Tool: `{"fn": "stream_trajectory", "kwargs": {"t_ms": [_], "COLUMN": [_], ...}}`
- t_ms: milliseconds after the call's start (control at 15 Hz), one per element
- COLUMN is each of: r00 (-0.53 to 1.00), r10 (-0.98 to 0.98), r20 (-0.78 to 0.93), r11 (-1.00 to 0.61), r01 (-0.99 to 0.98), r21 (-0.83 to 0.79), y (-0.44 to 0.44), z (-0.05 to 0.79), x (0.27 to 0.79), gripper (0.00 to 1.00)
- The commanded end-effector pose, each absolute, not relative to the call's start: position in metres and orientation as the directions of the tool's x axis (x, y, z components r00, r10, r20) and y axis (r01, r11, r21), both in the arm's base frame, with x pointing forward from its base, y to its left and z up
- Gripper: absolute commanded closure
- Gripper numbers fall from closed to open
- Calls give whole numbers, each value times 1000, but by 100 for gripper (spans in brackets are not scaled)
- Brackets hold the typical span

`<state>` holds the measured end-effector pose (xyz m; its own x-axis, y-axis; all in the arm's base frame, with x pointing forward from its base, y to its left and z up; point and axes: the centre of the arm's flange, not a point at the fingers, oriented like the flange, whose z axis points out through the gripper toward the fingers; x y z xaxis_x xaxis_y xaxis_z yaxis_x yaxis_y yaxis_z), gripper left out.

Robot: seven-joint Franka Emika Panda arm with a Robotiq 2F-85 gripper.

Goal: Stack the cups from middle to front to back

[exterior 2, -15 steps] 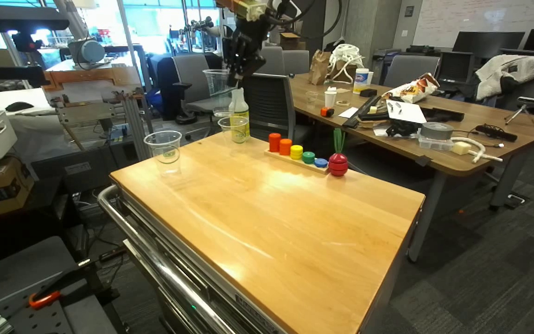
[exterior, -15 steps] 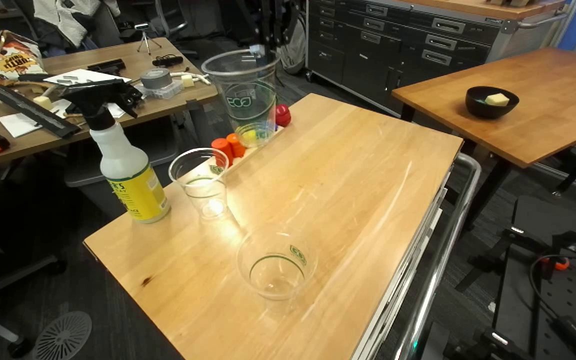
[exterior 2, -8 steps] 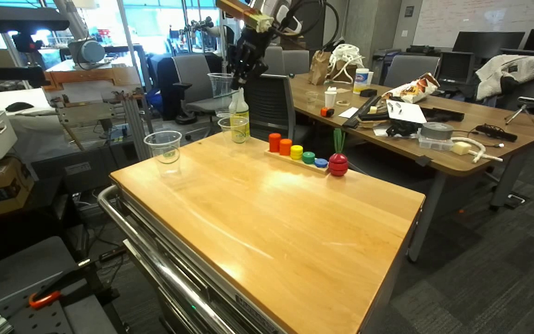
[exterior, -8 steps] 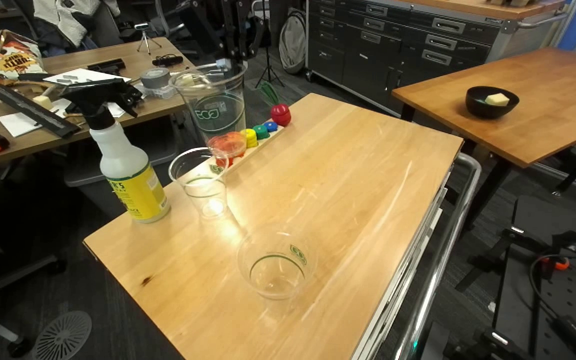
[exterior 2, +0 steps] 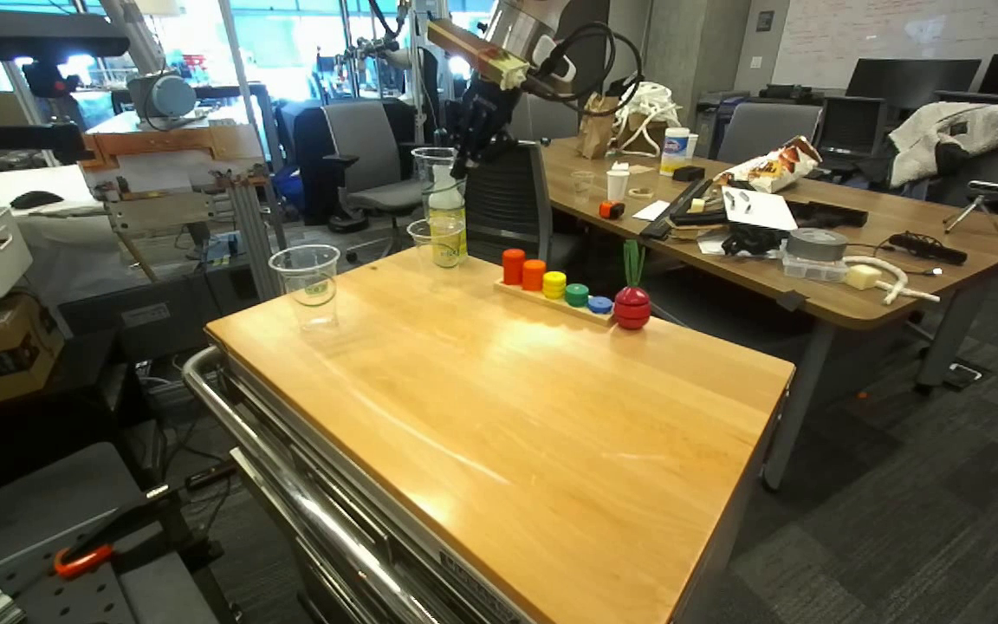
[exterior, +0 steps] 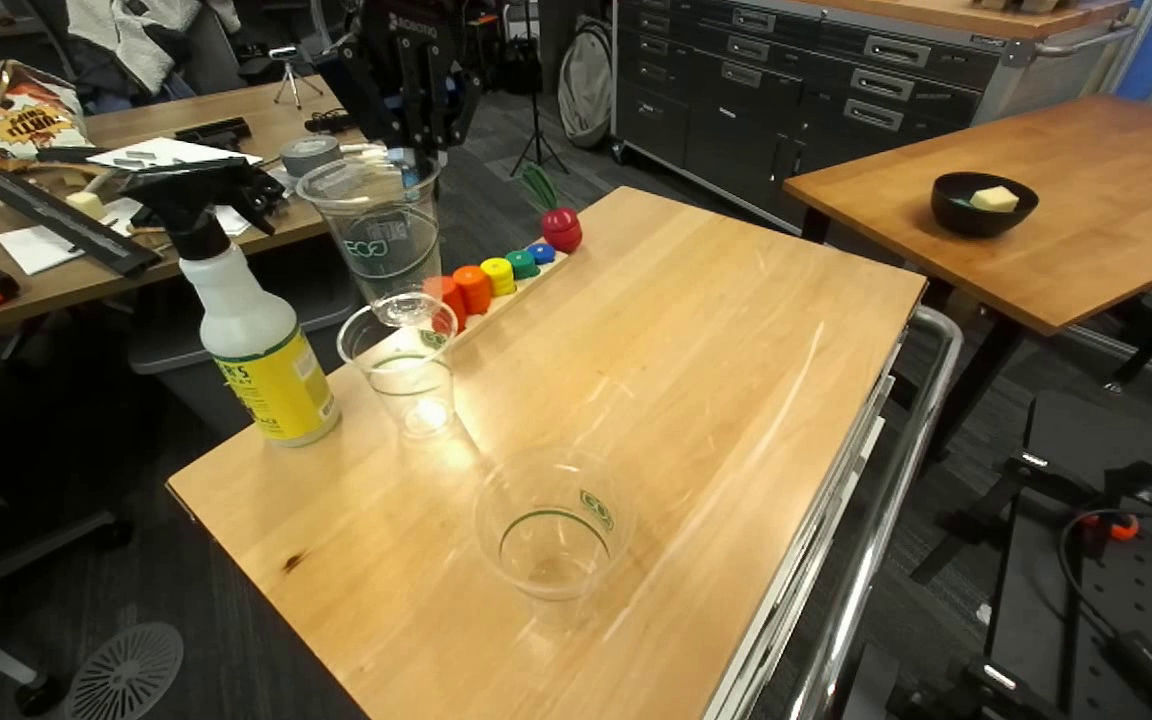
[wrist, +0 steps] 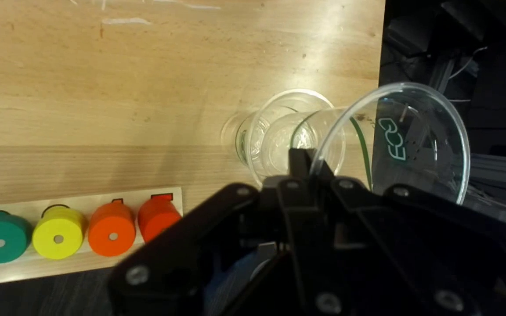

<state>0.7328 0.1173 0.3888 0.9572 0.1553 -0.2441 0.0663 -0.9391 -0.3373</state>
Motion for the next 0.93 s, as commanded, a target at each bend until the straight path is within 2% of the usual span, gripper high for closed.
{"fn": "stream_trajectory", "kwargs": {"t_ms": [0,867], "r00": [958,936], "r10": [162,193], "r20": [-235,-295], "r11": [-934,-928], "r01": [72,76], "r21": [-349,-364], "y": [126,126], "z": [399,333], "x": [767,754], "gripper": [99,99]}}
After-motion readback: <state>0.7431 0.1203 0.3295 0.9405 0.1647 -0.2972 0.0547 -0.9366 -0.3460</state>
